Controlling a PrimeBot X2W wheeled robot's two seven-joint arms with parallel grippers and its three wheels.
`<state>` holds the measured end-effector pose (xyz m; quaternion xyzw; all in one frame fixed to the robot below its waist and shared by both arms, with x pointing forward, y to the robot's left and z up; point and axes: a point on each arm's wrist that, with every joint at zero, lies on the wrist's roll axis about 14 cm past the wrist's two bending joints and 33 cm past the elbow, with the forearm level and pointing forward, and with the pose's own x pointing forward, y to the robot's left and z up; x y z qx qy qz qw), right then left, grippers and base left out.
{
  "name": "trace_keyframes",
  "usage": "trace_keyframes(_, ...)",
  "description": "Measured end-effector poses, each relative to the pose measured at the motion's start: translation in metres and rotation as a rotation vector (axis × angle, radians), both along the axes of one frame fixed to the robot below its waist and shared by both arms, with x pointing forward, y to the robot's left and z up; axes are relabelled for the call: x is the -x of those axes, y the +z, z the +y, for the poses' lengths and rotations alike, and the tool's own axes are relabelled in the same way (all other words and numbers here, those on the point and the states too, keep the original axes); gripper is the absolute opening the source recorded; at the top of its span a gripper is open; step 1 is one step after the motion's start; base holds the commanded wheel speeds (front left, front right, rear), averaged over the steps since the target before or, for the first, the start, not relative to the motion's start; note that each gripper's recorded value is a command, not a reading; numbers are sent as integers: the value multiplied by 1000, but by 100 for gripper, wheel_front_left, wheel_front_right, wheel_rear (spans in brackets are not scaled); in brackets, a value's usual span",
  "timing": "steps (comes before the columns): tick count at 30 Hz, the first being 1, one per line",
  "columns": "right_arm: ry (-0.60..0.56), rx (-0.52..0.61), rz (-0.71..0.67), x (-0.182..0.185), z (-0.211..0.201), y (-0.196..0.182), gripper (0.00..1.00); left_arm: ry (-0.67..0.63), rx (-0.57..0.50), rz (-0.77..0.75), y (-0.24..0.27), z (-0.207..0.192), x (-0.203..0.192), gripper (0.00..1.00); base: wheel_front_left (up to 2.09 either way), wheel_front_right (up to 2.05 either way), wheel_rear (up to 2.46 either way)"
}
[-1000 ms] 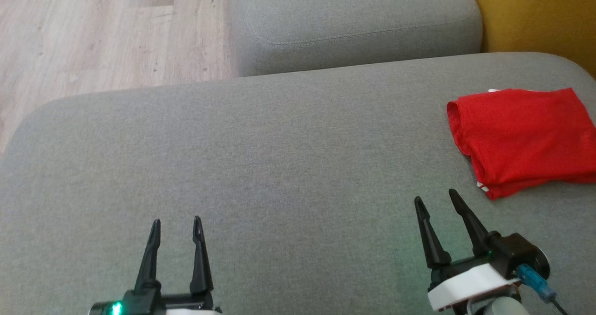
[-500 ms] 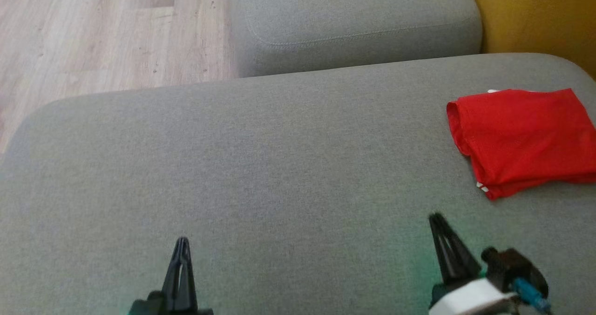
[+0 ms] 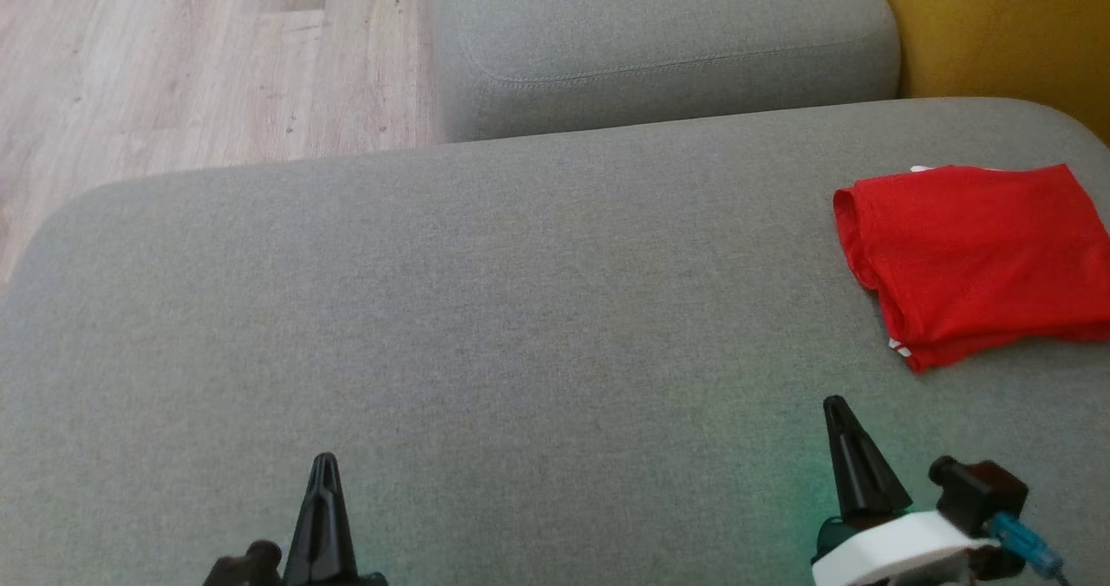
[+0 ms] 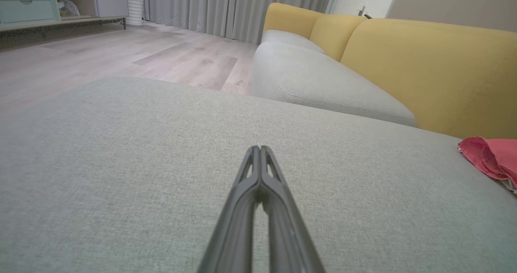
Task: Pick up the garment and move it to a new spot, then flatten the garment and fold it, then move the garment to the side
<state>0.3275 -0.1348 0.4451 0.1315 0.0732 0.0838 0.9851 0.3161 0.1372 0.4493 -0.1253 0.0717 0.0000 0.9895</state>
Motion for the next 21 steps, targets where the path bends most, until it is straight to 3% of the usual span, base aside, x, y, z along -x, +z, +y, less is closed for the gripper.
trace_keyframes(21,-105,-231,56,-7,-17,-1,0,50,244,63,-7,9,-9,0,0,0,0)
